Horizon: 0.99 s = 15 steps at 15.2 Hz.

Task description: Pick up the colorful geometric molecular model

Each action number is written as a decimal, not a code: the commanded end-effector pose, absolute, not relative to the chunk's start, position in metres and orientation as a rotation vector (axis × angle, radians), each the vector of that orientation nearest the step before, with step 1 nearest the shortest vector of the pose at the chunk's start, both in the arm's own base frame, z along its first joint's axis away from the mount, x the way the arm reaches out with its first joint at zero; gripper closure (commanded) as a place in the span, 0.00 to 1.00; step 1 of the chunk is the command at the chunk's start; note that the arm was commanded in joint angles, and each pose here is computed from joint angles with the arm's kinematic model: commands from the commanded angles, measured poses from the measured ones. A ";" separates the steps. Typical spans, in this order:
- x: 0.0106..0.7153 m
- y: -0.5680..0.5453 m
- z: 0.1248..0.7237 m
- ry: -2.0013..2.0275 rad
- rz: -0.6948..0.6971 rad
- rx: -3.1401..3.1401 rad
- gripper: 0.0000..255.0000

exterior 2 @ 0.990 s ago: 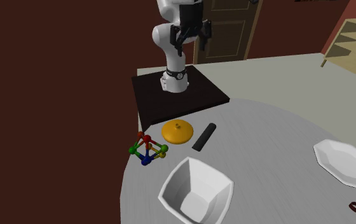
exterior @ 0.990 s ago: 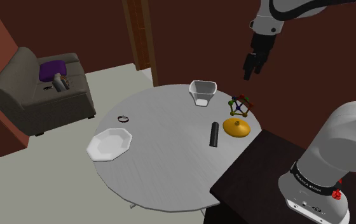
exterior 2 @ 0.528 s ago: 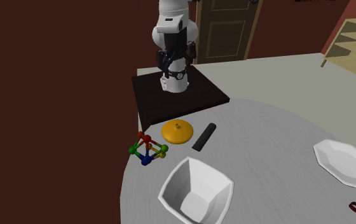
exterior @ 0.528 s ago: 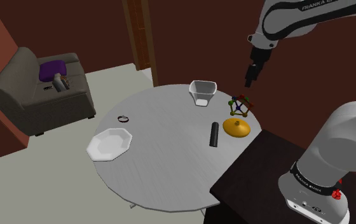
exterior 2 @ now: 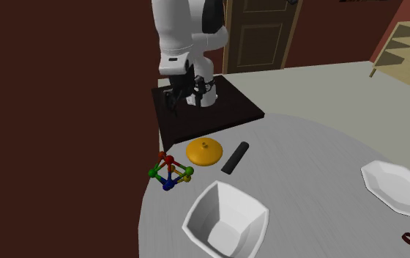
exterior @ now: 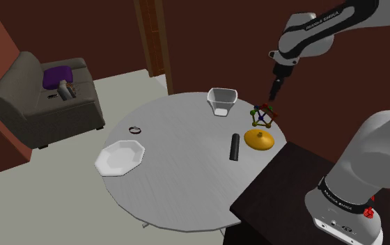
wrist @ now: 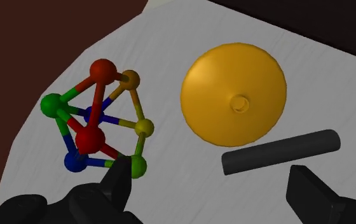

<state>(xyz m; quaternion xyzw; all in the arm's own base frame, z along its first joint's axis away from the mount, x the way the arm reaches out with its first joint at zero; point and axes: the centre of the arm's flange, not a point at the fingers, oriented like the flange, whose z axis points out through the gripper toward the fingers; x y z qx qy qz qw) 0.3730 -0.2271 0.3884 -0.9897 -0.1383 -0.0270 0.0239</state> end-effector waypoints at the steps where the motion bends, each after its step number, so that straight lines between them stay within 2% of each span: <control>1: 0.383 -0.243 0.371 -0.491 -0.092 -3.057 0.00; 11: 0.438 -0.326 0.287 -0.763 -0.127 -3.003 0.00; 15: 0.438 -0.326 0.266 -0.763 -0.127 -3.003 0.00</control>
